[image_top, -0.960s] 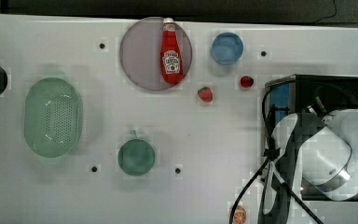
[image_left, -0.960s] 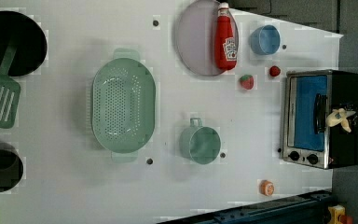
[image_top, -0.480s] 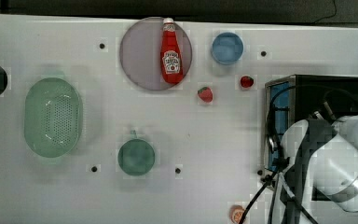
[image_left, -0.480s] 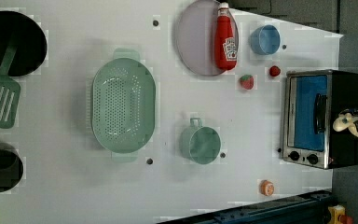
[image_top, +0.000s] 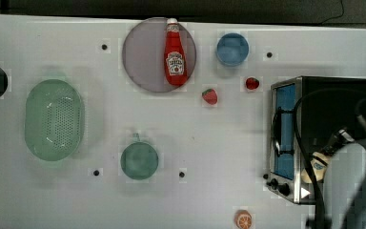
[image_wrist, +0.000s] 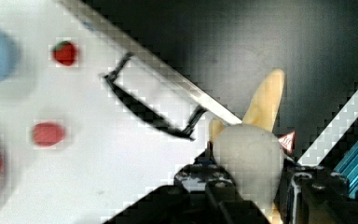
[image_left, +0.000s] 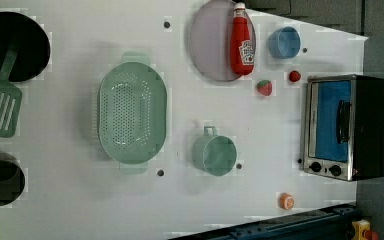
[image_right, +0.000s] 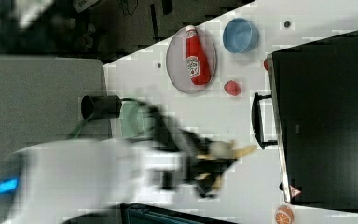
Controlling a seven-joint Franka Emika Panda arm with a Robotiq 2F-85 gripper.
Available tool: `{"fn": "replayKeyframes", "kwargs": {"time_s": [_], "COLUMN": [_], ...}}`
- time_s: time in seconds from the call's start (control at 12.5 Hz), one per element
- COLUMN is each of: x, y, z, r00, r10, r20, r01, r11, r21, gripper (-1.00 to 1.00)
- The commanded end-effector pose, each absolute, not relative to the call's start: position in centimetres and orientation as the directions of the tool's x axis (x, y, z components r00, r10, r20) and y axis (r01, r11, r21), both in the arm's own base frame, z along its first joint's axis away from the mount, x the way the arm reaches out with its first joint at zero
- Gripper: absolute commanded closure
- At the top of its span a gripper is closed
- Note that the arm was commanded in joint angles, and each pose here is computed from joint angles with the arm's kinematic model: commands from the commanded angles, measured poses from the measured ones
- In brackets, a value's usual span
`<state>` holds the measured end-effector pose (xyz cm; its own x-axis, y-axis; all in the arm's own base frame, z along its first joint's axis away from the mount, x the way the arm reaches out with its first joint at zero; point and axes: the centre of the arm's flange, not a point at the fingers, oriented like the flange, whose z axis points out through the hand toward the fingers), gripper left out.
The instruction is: Pick banana from oven and place on table.
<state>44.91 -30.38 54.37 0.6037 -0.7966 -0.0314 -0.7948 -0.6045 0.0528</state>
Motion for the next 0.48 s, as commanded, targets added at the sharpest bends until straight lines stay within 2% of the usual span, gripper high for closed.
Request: {"fn": "replayKeyframes", "kwargs": {"time_s": [0.08, 0.24, 0.32, 0.48], "x": [47.1, 48.2, 48.7, 49.3], "y": [-21.0, -14.4, -11.4, -6.6], "z": [61.4, 62.5, 62.3, 60.5], "r00": [0.679, 0.708, 0.723, 0.727], "r10": [-0.734, -0.705, -0.690, -0.686], "r20": [0.023, 0.034, 0.026, -0.023], "r01": [-0.734, -0.706, -0.691, -0.686], "r11": [-0.678, -0.707, -0.723, -0.728], "r21": [0.036, 0.026, 0.017, 0.013], "gripper": [0.44, 0.44, 0.44, 0.44]}}
